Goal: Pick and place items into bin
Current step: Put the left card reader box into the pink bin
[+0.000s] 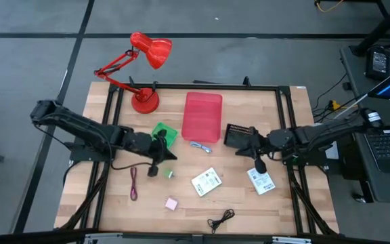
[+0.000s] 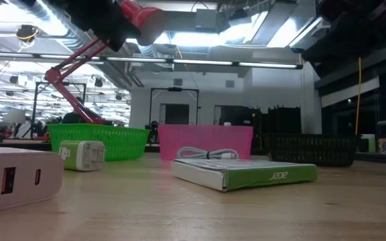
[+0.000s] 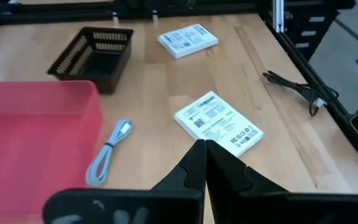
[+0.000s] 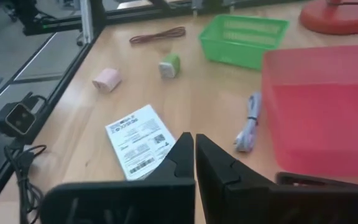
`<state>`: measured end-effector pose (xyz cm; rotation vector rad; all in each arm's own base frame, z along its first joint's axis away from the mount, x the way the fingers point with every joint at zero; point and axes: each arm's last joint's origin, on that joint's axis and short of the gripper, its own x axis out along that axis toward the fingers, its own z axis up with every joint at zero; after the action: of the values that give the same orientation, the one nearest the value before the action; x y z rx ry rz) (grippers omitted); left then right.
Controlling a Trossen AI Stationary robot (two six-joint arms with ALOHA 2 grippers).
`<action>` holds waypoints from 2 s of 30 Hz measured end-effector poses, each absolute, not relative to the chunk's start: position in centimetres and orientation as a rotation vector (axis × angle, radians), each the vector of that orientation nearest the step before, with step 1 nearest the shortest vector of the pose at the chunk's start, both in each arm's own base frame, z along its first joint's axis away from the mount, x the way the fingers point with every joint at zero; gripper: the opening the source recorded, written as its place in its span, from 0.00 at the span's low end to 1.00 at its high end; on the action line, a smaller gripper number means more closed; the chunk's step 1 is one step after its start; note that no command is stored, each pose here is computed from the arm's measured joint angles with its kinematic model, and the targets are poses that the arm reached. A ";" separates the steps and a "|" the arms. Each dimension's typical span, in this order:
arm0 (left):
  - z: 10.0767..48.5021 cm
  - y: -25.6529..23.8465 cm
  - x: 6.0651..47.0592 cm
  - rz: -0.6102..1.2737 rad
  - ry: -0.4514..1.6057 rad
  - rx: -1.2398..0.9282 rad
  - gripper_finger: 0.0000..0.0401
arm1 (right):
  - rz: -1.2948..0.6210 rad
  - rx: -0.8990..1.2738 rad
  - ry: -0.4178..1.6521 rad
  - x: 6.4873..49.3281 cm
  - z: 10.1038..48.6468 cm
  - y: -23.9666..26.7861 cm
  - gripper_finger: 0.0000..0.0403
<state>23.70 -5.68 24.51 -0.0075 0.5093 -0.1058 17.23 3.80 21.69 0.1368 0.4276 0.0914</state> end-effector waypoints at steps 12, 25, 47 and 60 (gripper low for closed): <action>23.4 -8.6 28.2 -0.123 0.645 0.020 0.00 | 0.181 0.104 0.487 18.8 21.7 7.0 0.00; 19.4 -11.1 31.1 -0.126 0.786 0.004 0.00 | 0.179 0.136 0.639 20.3 17.7 10.3 0.00; 17.4 -11.6 32.2 -0.179 0.779 0.052 0.00 | 0.138 0.257 0.650 22.0 15.5 11.2 0.00; 18.2 -11.8 32.9 -0.199 0.676 0.026 0.00 | 0.171 0.198 0.607 22.2 15.8 11.3 0.00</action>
<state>32.90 -11.81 18.17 0.0258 0.6760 -0.1989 22.20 11.31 15.78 0.1980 0.6068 0.1714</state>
